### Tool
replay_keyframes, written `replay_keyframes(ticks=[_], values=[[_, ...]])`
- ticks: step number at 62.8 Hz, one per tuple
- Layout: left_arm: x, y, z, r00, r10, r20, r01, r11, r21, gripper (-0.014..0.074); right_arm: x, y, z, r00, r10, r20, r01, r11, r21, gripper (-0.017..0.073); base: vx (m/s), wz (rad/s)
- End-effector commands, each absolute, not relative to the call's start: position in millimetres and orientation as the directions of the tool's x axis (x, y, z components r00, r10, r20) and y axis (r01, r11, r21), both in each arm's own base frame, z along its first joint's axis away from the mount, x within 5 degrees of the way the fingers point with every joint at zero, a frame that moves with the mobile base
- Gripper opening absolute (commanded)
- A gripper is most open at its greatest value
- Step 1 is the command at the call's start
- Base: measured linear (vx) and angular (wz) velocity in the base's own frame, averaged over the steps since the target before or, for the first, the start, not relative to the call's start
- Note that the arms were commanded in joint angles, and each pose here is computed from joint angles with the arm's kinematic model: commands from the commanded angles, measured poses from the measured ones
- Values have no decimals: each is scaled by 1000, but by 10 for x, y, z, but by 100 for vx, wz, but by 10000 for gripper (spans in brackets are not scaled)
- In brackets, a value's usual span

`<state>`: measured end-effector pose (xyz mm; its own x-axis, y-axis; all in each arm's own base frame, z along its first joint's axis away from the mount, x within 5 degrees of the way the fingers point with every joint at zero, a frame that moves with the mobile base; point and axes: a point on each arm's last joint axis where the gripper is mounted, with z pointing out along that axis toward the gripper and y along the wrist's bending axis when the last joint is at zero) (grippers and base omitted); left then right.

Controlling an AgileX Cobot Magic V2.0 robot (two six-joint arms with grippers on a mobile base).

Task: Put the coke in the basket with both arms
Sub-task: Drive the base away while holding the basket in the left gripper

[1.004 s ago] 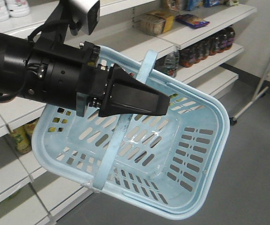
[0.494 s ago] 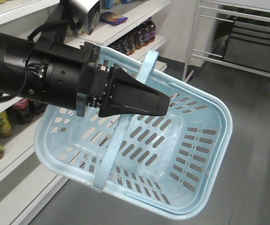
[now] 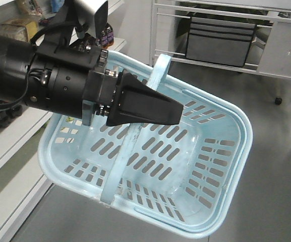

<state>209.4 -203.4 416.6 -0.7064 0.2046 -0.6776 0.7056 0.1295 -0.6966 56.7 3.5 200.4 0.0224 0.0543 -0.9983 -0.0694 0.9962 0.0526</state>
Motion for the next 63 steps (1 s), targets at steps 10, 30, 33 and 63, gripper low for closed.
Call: replay_keyframes(ticks=[10, 30, 33, 63], values=[[1973, -1994, 4425, -687, 122, -716, 725, 56, -686, -6, 555, 45, 2048, 98, 49, -994, -81, 996, 41, -5, 2, -32], [1973, -1994, 4425, -687, 122, -716, 725, 56, -686, -6, 555, 45, 2048, 98, 49, -994, -81, 996, 41, -5, 6, -31], [1973, -1994, 4425, -687, 122, -716, 725, 56, -686, -6, 555, 45, 2048, 98, 49, -994, -81, 996, 41, -5, 10, -33], [1973, -1994, 4425, -687, 122, -716, 725, 56, -686, -6, 555, 45, 2048, 98, 49, -994, -81, 996, 41, -5, 15, -34]])
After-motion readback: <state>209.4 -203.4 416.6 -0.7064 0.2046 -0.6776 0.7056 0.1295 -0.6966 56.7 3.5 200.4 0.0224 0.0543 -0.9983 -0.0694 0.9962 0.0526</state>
